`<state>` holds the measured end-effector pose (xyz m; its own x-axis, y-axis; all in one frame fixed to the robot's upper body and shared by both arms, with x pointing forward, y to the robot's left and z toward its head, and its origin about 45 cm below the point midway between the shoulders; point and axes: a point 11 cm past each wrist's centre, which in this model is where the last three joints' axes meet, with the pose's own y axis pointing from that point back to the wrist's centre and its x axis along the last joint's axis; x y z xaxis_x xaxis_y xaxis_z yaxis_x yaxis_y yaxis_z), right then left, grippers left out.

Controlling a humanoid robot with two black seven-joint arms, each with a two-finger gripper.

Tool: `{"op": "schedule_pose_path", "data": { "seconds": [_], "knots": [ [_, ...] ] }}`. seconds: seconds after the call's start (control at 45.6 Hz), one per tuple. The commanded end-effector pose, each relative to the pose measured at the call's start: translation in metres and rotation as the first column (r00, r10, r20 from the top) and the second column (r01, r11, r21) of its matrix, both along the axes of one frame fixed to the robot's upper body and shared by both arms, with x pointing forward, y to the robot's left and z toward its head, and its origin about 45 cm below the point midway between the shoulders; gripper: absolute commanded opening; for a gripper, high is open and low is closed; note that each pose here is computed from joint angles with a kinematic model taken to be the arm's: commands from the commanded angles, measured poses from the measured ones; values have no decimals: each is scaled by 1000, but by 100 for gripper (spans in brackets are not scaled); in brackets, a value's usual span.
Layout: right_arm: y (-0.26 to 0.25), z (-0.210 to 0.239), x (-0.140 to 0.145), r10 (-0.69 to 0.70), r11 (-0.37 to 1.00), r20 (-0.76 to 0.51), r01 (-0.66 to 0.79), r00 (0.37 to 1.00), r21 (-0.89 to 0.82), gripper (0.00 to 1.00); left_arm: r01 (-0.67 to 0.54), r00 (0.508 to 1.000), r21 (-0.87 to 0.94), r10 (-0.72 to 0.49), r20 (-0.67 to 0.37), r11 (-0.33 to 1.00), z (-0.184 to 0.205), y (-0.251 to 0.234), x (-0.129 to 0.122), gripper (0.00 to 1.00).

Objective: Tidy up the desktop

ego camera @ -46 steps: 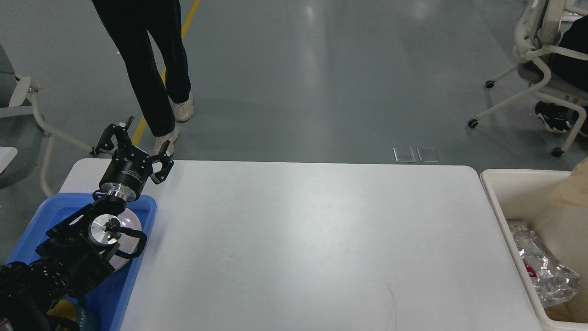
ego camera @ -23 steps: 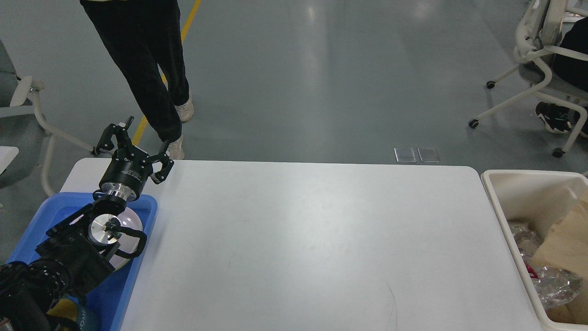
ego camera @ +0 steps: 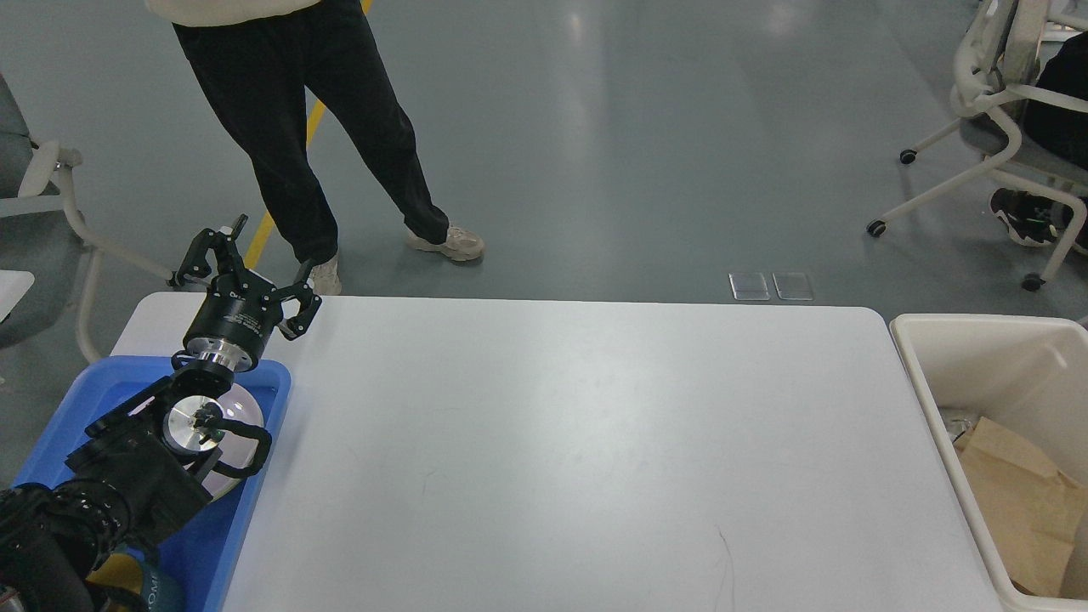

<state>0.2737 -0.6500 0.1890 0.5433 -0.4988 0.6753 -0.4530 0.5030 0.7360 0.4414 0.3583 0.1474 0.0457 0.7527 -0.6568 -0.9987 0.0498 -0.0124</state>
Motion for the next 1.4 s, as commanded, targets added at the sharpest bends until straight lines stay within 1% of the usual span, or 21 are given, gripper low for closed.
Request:
{"op": "schedule_pose_path", "data": {
  "seconds": [0.0,0.11,0.241,0.351,0.438,0.504,0.592,0.658,0.745,0.811,0.877,1.074,1.228,1.381],
  "knots": [
    [20,32,21,21,986,-109,-2,994,167,100,0,1000,0,0,0,1000,0,0,0,97],
    [55,50,41,68,939,-149,-13,987,344,100,0,1000,0,0,0,1000,0,0,0,97],
    [114,77,72,186,847,-147,-82,972,526,100,0,1000,0,0,0,1000,0,0,0,97],
    [168,101,107,310,796,-104,-198,945,572,100,0,1000,0,0,0,1000,0,0,0,97],
    [201,117,132,385,779,-67,-285,921,558,100,0,1000,0,0,0,1000,0,0,0,97],
    [226,120,148,433,761,-42,-340,901,553,100,0,1000,0,0,0,1000,0,0,0,97],
    [253,128,171,464,724,51,-412,884,553,100,0,1000,0,0,0,1000,0,0,0,97],
    [278,143,193,471,671,169,-475,866,569,100,0,1000,0,0,0,1000,0,0,0,97],
    [322,162,218,473,577,320,-563,821,592,100,0,1000,0,0,0,1000,0,0,0,97],
    [372,174,236,488,497,413,-634,769,593,100,0,1000,0,0,0,1000,0,0,0,97],
    [410,181,248,473,443,491,-680,731,584,100,1,1000,-1,-1,1,1000,0,0,0,97],
    [457,150,271,246,449,654,-683,715,577,100,0,1000,0,0,0,1000,0,0,0,97],
    [462,110,271,68,489,678,-616,732,617,100,0,1000,0,0,0,1000,0,0,0,97],
    [450,96,272,-20,544,691,-572,722,614,100,0,1000,0,0,0,1000,0,0,0,97]
  ]
}}
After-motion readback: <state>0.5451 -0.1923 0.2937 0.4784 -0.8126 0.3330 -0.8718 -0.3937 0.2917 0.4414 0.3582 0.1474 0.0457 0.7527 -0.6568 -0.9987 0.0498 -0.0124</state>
